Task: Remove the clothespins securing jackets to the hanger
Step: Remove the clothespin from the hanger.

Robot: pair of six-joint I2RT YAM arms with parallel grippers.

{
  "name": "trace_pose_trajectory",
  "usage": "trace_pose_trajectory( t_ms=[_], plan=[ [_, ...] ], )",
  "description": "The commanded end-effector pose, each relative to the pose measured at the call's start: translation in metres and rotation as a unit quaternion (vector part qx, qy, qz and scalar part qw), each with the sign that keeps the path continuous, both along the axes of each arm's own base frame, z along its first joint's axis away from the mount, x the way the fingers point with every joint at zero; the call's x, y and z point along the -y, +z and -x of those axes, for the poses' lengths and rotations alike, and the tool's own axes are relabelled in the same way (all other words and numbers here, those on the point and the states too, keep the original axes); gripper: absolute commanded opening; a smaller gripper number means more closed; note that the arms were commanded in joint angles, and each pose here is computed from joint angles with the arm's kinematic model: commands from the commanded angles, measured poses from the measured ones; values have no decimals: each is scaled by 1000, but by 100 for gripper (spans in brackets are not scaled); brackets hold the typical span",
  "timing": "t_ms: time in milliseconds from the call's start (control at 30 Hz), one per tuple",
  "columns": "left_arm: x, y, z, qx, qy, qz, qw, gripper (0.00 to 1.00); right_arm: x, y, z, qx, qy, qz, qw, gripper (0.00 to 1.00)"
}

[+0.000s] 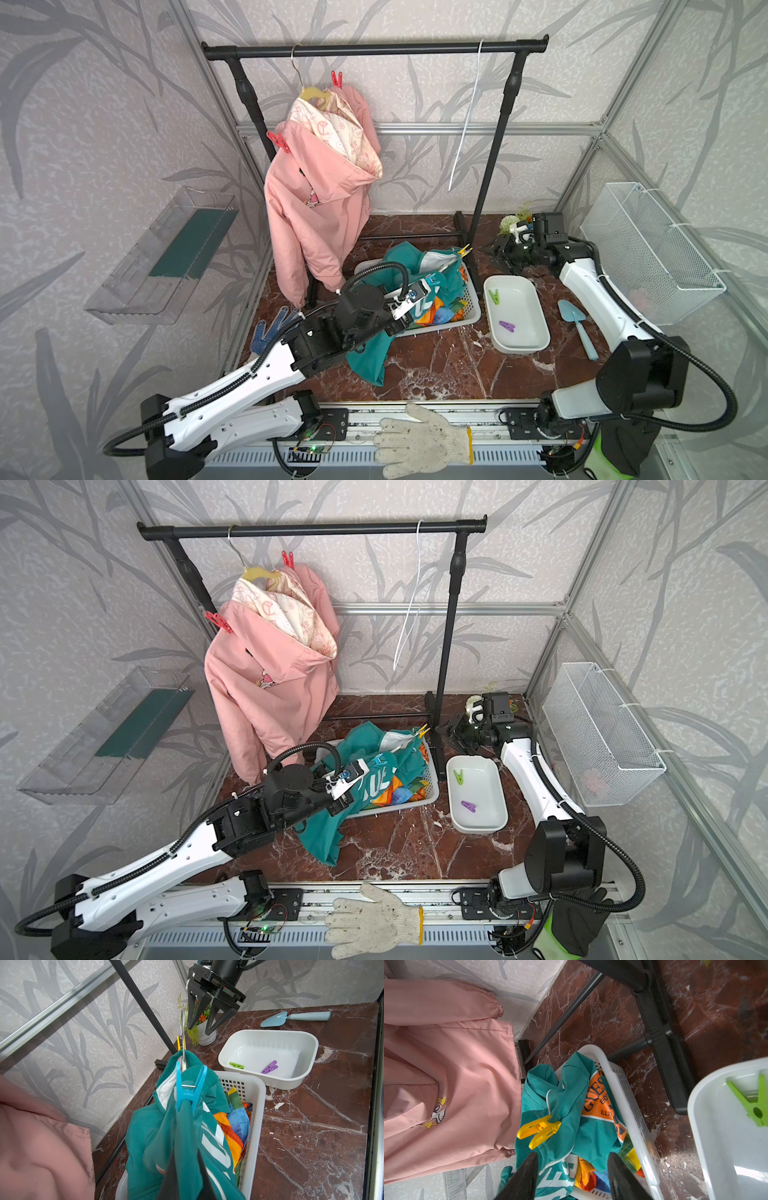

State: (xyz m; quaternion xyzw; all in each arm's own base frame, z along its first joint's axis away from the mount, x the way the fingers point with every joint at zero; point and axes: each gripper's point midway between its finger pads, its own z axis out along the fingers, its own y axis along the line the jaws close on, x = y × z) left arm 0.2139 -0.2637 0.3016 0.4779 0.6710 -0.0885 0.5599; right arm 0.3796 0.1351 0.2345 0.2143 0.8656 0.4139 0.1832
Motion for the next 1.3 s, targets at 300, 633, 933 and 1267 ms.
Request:
trace_pose_trajectory(
  t_ms=[300,633,933,1267],
  plan=[
    [17,4,3,45,-21,-44,998,0,-22,9,-6,-7,18,-13,1000,49],
    [21,4,6,54,-25,-51,997,0,-34,-3,-5,-25,36,0,999,39],
    [23,2,7,62,-26,-64,996,0,-33,-17,-3,-44,39,10,998,37],
    [23,-1,8,72,-22,-77,994,0,-30,-25,-7,-44,36,24,998,25]
  ],
)
